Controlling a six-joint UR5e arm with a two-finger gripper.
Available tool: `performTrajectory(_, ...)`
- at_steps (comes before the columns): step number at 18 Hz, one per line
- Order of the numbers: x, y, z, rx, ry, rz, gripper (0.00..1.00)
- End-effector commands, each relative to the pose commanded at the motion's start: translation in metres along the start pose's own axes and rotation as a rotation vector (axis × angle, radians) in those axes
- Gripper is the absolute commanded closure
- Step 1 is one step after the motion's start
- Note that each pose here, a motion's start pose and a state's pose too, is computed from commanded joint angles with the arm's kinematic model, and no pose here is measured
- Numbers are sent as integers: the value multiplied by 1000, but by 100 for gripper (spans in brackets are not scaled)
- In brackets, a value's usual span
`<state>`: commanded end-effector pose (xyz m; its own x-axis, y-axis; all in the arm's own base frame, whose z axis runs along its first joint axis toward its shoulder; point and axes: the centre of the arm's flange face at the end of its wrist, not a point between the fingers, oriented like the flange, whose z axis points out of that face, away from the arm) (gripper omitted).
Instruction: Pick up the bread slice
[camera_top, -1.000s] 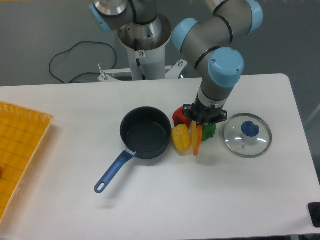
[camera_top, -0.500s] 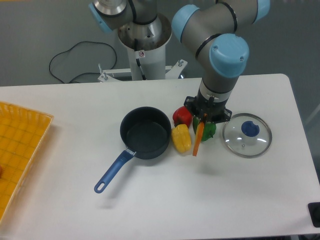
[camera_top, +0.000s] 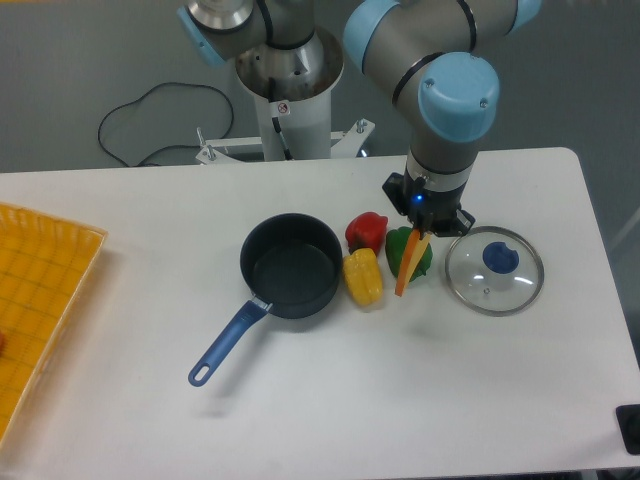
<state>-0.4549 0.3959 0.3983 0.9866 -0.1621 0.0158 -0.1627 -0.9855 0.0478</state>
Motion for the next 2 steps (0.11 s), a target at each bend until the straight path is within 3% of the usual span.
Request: performTrajectory(2, 0, -1, 0, -1, -1, 1, 100)
